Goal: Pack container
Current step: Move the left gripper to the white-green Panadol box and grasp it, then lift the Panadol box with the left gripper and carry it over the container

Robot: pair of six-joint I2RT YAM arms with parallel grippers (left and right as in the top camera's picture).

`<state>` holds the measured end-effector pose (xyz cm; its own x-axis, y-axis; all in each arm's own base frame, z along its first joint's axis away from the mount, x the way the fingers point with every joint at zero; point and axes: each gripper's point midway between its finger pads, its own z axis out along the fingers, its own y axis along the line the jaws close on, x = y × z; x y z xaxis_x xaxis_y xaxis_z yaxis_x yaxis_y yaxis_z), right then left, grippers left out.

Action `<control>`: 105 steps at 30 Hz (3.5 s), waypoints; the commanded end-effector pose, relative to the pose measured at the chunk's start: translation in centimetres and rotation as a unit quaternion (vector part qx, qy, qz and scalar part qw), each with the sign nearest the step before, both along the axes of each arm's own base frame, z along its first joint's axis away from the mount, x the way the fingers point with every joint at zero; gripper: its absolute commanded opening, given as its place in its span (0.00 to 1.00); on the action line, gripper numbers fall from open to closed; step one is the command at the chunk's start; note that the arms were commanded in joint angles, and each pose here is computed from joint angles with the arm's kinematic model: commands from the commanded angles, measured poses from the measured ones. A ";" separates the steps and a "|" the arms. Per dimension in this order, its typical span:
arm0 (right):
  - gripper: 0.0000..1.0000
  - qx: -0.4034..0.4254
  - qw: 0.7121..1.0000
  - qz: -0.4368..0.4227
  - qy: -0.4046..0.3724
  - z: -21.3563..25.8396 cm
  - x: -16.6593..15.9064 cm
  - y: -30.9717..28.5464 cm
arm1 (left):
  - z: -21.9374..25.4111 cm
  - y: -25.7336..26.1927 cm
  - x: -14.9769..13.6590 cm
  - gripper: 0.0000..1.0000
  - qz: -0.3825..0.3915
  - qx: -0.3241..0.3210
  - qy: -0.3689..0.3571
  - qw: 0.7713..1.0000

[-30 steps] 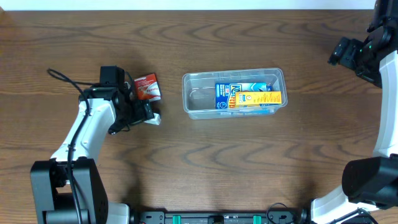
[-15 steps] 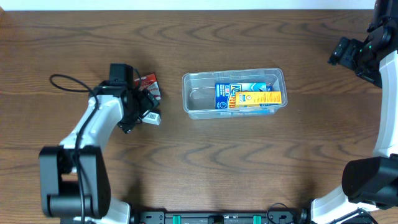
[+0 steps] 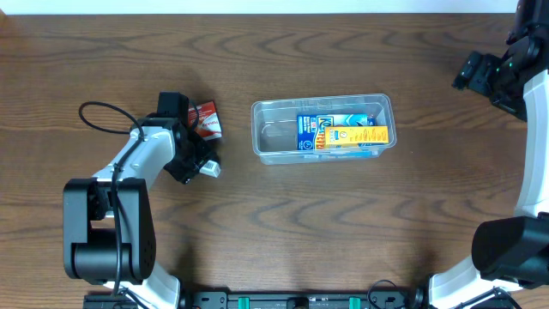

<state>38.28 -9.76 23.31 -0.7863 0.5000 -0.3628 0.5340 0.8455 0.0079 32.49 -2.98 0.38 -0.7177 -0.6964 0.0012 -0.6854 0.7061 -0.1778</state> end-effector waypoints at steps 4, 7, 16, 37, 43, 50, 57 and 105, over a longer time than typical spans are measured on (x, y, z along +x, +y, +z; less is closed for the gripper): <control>0.99 0.000 1.000 -0.002 0.004 -0.2 -0.1 -0.3 | 1.4 0.0 1.9 0.43 -0.040 0.007 -0.033 0.999; 0.99 0.000 1.000 -0.002 0.004 -0.2 -0.1 -0.3 | 2.2 0.0 2.5 0.42 -0.067 0.012 -0.049 0.996; 0.99 0.000 1.000 -0.002 0.004 -0.2 -0.1 -0.3 | 5.8 -0.4 3.6 0.33 -0.160 0.023 -0.111 0.981; 0.99 0.000 1.000 -0.002 0.004 -0.2 -0.1 -0.3 | 5.8 0.3 1.8 0.32 -0.189 0.042 -0.080 0.978; 0.99 0.000 1.000 -0.002 0.004 -0.2 -0.1 -0.3 | 5.8 0.7 1.9 0.38 -0.190 0.056 -0.080 0.977; 0.99 0.000 1.000 -0.002 0.004 -0.2 -0.1 -0.3 | 5.9 0.9 2.7 0.50 -0.186 0.065 -0.094 0.976; 0.99 0.000 1.000 -0.002 0.004 -0.2 -0.1 -0.3 | 4.7 -0.6 3.2 0.50 -0.204 0.062 -0.091 0.973; 0.99 0.000 1.000 -0.002 0.004 -0.2 -0.1 -0.3 | 17.0 -8.5 3.1 0.24 -0.322 0.067 -0.235 0.914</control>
